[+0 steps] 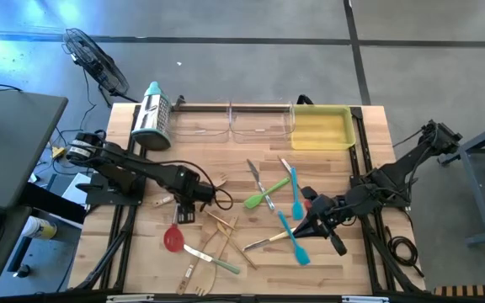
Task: Pick & Place Kitchen Items
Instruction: Put the top gold knife into the yellow bin
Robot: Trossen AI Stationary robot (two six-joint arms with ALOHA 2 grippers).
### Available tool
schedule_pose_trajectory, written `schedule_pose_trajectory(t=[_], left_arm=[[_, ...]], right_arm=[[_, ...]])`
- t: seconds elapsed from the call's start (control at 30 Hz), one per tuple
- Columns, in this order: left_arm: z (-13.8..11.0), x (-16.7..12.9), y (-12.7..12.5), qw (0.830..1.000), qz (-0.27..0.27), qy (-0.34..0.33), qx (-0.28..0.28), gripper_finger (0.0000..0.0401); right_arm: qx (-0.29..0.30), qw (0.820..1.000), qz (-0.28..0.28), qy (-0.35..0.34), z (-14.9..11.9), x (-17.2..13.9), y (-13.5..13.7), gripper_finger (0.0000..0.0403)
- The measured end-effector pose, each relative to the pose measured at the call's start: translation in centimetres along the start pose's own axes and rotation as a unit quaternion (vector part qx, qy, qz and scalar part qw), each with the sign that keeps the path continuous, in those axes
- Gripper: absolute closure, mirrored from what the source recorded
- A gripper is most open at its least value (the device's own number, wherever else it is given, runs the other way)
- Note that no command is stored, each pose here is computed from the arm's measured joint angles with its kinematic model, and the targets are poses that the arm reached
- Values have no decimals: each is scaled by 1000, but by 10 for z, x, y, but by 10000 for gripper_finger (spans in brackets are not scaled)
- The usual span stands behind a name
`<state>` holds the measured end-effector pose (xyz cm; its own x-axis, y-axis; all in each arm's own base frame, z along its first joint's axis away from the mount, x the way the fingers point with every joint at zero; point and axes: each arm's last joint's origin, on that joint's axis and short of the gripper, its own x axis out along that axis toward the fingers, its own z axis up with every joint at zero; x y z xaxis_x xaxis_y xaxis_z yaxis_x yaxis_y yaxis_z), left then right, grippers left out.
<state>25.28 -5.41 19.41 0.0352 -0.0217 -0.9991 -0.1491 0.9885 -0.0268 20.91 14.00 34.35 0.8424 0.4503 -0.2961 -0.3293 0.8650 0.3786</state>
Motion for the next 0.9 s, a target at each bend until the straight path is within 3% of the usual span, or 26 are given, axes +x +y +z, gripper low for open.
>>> schedule_pose_trajectory(t=[0.37, 0.57, 0.9], left_arm=[[-1, 4, 3, 999, 35, -11, 13, 224], [-9, 19, 5, 1000, 17, 7, 20, 224], [-9, 22, 6, 999, 31, -4, 34, 224]], right_arm=[[3, 1000, -1, -1, 0, 0, 0, 378], [2, 1000, -10, 4, -2, 5, -1, 378], [-1, 1000, -27, -4, -2, 5, -2, 378]])
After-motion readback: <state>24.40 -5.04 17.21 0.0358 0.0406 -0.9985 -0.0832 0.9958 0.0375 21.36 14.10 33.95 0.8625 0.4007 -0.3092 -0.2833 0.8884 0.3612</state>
